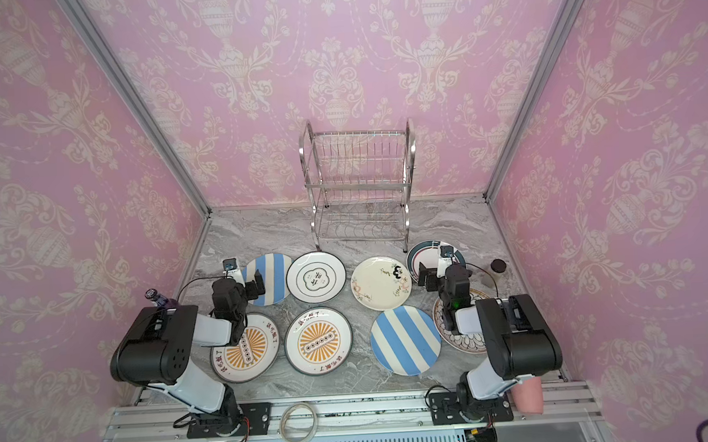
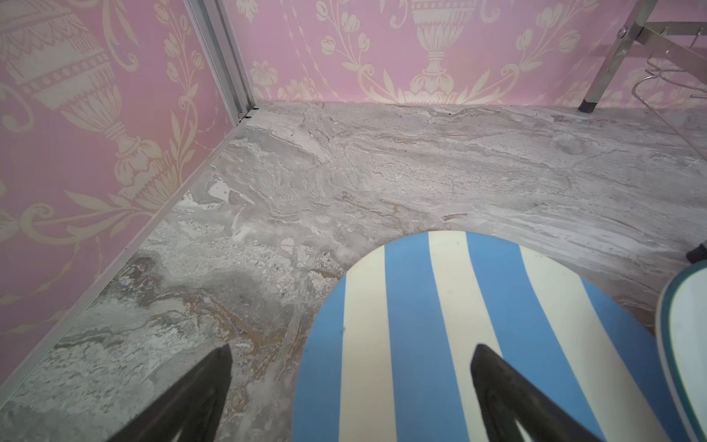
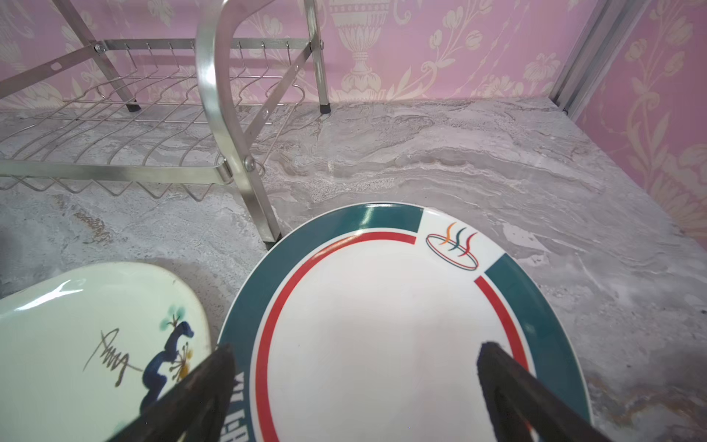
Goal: Load the plates into the dish rack
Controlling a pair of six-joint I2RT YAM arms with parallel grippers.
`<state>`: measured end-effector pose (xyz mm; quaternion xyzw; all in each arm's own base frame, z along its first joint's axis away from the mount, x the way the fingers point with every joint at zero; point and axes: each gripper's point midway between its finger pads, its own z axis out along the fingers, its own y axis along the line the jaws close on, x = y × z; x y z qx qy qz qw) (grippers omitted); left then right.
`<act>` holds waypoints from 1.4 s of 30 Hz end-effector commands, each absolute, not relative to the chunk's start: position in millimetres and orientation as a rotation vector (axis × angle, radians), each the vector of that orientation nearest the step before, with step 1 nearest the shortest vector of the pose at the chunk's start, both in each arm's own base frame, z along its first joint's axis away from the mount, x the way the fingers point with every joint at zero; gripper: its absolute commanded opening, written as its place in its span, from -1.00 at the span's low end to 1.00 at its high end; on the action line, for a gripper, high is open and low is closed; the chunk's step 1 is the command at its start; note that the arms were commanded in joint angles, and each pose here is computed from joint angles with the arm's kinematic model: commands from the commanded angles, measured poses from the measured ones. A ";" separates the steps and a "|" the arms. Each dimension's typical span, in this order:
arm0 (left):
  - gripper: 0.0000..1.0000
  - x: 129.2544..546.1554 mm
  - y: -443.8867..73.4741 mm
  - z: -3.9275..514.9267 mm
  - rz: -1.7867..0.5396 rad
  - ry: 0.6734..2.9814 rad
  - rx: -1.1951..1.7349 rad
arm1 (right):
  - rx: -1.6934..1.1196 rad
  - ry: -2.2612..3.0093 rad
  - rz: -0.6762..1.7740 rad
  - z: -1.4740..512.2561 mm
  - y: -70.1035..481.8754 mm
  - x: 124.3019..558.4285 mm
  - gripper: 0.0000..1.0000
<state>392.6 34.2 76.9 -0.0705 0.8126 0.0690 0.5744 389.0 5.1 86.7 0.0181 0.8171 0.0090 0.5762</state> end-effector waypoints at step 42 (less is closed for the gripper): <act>0.99 406.7 25.8 125.2 0.116 1.986 -0.122 | 0.349 2.210 0.199 164.2 -30.2 375.3 0.73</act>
